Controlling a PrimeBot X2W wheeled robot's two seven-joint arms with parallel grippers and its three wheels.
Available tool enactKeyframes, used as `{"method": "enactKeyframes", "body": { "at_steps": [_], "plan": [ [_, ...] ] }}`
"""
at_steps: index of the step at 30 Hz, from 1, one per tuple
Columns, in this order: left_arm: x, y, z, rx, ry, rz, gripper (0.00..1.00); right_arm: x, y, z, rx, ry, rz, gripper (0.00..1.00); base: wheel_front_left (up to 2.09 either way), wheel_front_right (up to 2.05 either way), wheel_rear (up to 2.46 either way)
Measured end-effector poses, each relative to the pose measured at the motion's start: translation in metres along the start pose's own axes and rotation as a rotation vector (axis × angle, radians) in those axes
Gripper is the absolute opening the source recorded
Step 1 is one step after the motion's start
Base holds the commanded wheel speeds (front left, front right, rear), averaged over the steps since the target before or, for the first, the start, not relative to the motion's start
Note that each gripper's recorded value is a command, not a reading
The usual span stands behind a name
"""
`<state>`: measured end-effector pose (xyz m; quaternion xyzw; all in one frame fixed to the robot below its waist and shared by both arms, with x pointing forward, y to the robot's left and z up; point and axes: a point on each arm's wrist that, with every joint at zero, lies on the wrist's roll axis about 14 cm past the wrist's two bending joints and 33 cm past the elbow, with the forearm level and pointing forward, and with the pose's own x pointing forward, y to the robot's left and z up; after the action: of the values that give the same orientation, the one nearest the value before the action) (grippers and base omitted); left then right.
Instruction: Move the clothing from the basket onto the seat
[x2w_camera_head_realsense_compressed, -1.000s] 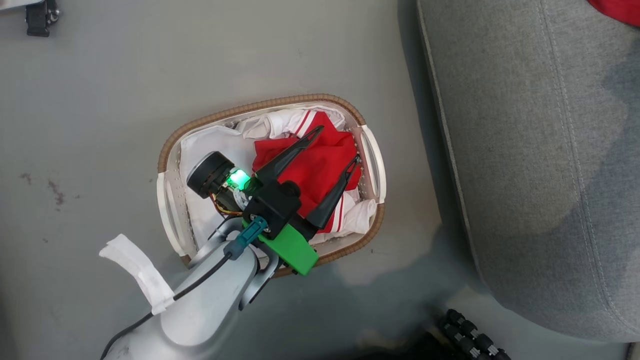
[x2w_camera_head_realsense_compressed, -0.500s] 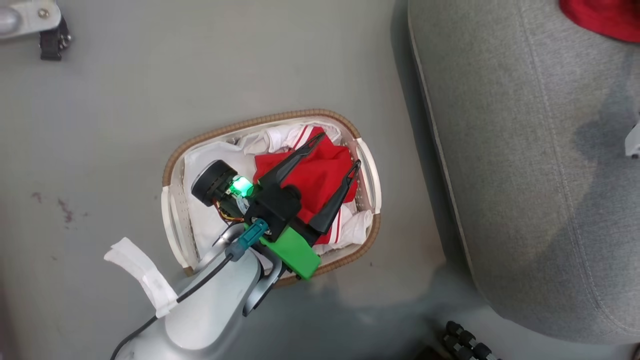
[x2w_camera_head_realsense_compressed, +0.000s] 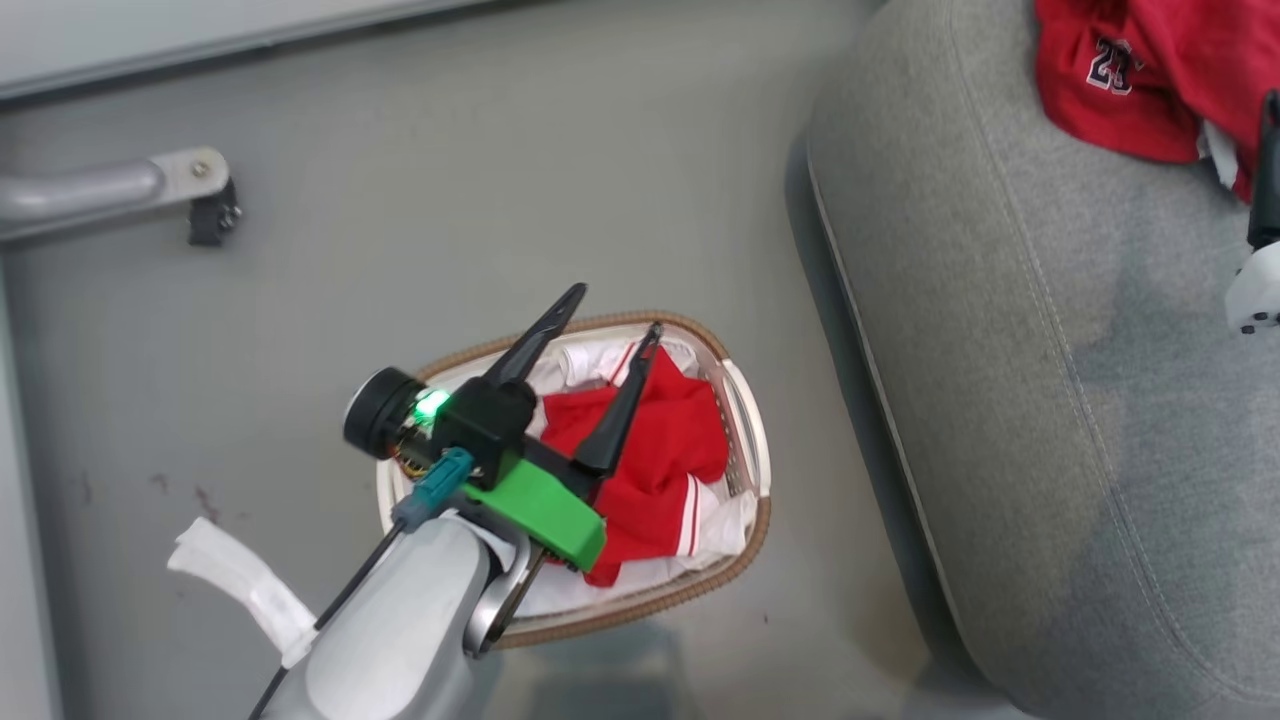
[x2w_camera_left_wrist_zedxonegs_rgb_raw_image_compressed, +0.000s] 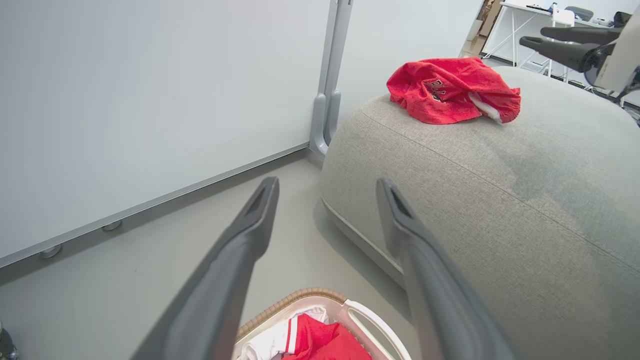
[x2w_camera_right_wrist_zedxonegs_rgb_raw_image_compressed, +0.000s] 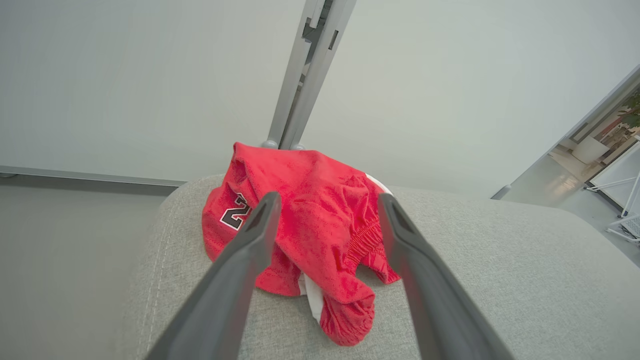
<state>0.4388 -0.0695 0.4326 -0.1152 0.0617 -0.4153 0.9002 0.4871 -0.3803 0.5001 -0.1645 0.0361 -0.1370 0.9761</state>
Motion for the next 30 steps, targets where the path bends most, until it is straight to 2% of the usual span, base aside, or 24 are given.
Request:
{"method": "enactKeyframes", "body": {
  "at_steps": [7,16,26,30],
  "plan": [
    [-0.034,0.022,0.029,0.007,-0.055,0.163,1.00,-0.009,0.030,0.047,0.082,-0.116,0.067,1.00,0.00,0.00,0.00],
    [-0.103,0.065,0.052,0.012,-0.117,0.431,1.00,-0.032,0.093,0.083,0.267,-0.199,0.180,1.00,0.00,0.00,0.00],
    [-0.181,0.093,0.054,-0.005,-0.152,0.676,1.00,-0.074,0.163,0.091,0.400,-0.198,0.319,1.00,0.00,0.00,0.00],
    [-0.201,0.093,0.049,-0.018,-0.153,0.727,1.00,-0.091,0.170,0.078,0.442,-0.163,0.330,1.00,0.00,0.00,0.00]
  ]
}}
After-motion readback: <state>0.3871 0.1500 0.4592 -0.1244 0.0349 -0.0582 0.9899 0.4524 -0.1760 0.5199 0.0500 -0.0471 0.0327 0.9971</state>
